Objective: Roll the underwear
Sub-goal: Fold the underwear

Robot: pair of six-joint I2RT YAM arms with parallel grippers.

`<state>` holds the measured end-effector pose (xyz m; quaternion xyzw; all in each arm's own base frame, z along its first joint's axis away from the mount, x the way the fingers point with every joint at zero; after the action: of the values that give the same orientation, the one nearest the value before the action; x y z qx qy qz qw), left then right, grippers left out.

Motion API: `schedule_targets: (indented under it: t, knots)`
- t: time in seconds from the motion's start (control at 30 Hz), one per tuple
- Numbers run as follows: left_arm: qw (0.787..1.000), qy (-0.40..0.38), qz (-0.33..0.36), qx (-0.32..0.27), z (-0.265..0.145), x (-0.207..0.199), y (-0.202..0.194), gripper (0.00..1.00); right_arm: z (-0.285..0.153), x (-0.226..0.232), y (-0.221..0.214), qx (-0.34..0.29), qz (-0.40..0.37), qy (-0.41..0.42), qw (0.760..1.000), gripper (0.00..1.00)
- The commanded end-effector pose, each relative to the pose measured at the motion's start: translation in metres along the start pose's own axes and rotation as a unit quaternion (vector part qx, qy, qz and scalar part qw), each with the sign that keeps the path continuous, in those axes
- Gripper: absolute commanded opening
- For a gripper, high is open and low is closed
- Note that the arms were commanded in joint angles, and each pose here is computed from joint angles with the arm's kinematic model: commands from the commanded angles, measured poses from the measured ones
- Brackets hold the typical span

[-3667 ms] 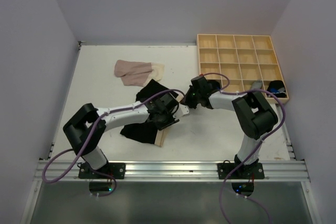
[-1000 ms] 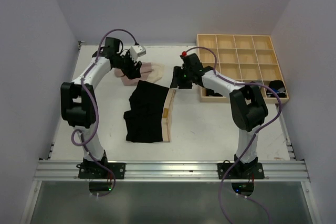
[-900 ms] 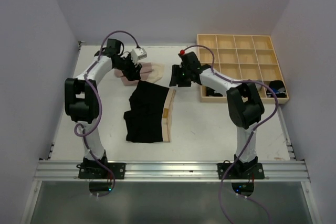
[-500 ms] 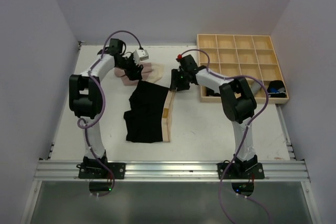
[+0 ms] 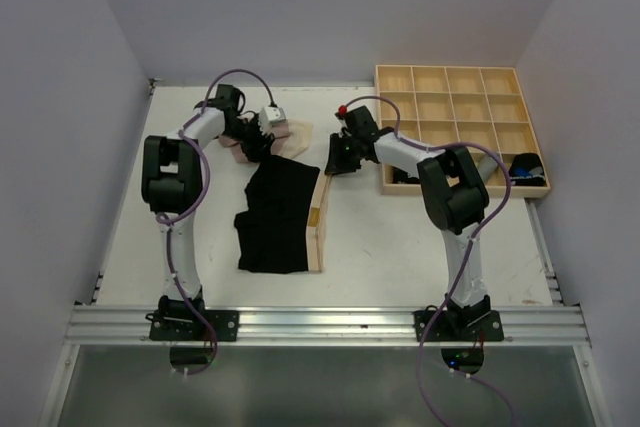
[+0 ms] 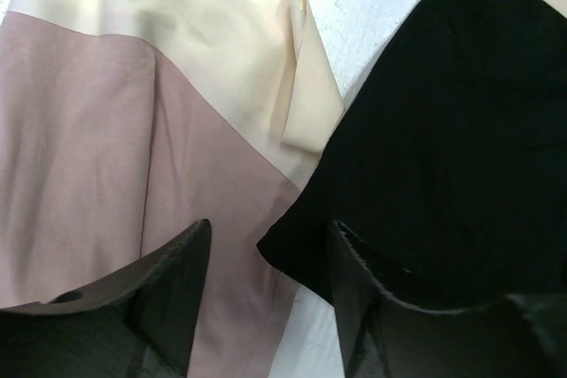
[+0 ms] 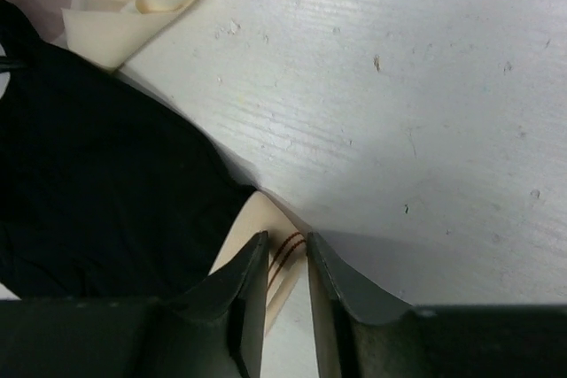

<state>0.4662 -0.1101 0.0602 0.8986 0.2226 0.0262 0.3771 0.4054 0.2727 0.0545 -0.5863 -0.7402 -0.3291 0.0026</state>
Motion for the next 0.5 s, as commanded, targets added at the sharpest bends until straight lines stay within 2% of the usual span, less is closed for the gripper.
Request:
schedule_targets:
  t: [0.0, 0.03, 0.07, 0.23, 0.4, 0.47]
  knots:
    - [0.999, -0.011, 0.029, -0.02, -0.003, 0.004, 0.013, 0.56, 0.007, -0.009, -0.02, 0.038, 0.003, -0.003, 0.999, 0.27]
    - [0.999, -0.014, 0.03, -0.021, -0.003, 0.003, 0.012, 0.53, 0.007, -0.009, -0.02, 0.037, 0.002, -0.002, 0.999, 0.25]
    - [0.999, -0.017, 0.031, -0.02, -0.003, 0.002, 0.012, 0.44, 0.006, -0.009, -0.018, 0.035, 0.002, -0.001, 0.999, 0.23]
    - [0.999, -0.031, 0.037, -0.021, -0.008, -0.005, 0.015, 0.19, 0.002, -0.006, -0.011, 0.027, 0.0, 0.005, 1.0, 0.12]
    - [0.998, -0.02, 0.042, -0.036, -0.024, -0.005, 0.026, 0.0, -0.011, -0.002, 0.005, -0.001, -0.011, 0.013, 1.0, 0.0]
    - [0.998, -0.012, 0.047, -0.044, -0.031, -0.003, 0.032, 0.0, -0.017, 0.001, 0.012, -0.013, -0.017, 0.018, 1.0, 0.0]
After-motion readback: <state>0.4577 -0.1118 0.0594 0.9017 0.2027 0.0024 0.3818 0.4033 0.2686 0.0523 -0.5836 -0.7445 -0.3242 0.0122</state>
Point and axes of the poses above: each gripper's point midway between its finger pads, its own z axis out along the fingers, its own x axis along the line the jaws close on, y = z × x, the point moved 4 cm from there along -z, back along the fingers, and after that the axes turned 6 degrees about -z, right-handed, at the moved point
